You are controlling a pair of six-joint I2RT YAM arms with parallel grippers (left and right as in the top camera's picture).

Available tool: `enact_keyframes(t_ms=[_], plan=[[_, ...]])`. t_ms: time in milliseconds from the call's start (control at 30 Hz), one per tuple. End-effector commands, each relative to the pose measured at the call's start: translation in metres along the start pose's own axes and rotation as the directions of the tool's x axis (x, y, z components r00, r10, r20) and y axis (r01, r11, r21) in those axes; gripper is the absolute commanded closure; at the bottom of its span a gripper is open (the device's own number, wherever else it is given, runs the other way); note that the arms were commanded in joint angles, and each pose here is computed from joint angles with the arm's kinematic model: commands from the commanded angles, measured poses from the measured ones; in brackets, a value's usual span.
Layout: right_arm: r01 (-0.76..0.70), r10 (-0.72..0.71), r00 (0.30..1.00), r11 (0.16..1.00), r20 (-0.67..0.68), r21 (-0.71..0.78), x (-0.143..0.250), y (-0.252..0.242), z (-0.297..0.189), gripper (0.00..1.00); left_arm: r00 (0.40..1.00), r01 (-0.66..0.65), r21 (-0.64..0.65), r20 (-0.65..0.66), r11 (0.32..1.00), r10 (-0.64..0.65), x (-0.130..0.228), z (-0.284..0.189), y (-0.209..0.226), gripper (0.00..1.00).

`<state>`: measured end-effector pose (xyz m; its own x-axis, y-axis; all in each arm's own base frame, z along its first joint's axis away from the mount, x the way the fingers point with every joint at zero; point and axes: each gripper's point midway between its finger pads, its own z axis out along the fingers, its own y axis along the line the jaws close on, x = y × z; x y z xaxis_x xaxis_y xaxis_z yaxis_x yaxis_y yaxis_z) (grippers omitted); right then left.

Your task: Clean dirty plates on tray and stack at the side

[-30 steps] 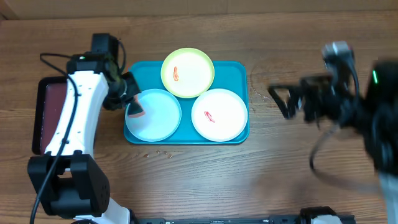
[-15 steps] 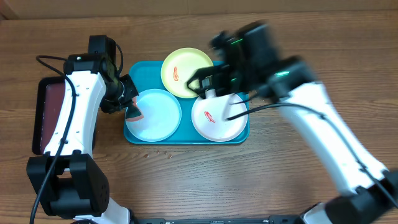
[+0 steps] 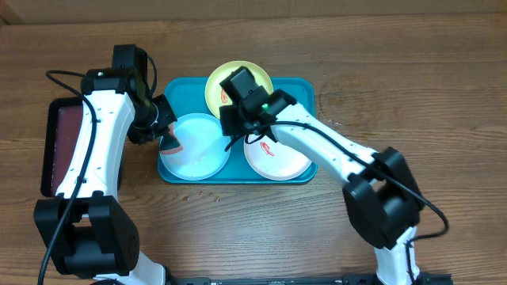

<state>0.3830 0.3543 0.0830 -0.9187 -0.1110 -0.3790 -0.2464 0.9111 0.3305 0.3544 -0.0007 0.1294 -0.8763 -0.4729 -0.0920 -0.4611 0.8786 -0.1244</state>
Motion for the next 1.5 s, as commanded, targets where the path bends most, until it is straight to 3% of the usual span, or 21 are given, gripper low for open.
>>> enact_keyframes(t_ms=[0, 500, 700, 800, 1033, 1200, 1467], plan=[[-0.004, 0.004, 1.000, 1.000, 0.007, -0.002, -0.003, 0.003, 0.009, 0.56, 0.998, -0.031, 0.022, 0.050, 0.999, 0.030, -0.006, -0.012, -0.006, 0.96], [0.001, 0.002, 0.995, 1.000, -0.102, 0.025, 0.032, -0.006, 0.058, 0.61, 0.998, -0.039, 0.034, 0.048, 0.999, 0.037, -0.005, -0.011, -0.011, 0.96], [-0.002, 0.005, 0.994, 1.000, -0.105, 0.025, 0.035, -0.005, 0.062, 0.77, 0.996, -0.075, 0.037, 0.045, 0.996, 0.073, 0.002, -0.006, -0.021, 0.96], [-0.007, 0.011, 0.993, 0.999, -0.116, 0.032, 0.038, -0.007, 0.062, 0.85, 0.994, -0.102, 0.044, 0.050, 0.994, 0.100, 0.006, 0.006, -0.029, 0.96], [-0.009, 0.018, 0.988, 0.998, -0.155, 0.058, 0.048, -0.013, 0.061, 0.92, 0.992, -0.118, 0.050, 0.047, 0.992, 0.116, 0.017, 0.045, -0.028, 0.96], [-0.011, 0.021, 0.987, 0.998, -0.162, 0.063, 0.049, -0.014, 0.060, 0.96, 0.993, -0.121, 0.126, 0.024, 0.985, 0.119, 0.031, 0.072, -0.033, 0.96], [-0.011, 0.021, 0.987, 0.998, -0.161, 0.063, 0.049, -0.014, 0.060, 0.96, 0.998, -0.070, 0.210, 0.023, 0.975, 0.066, 0.041, 0.101, -0.040, 0.96]])
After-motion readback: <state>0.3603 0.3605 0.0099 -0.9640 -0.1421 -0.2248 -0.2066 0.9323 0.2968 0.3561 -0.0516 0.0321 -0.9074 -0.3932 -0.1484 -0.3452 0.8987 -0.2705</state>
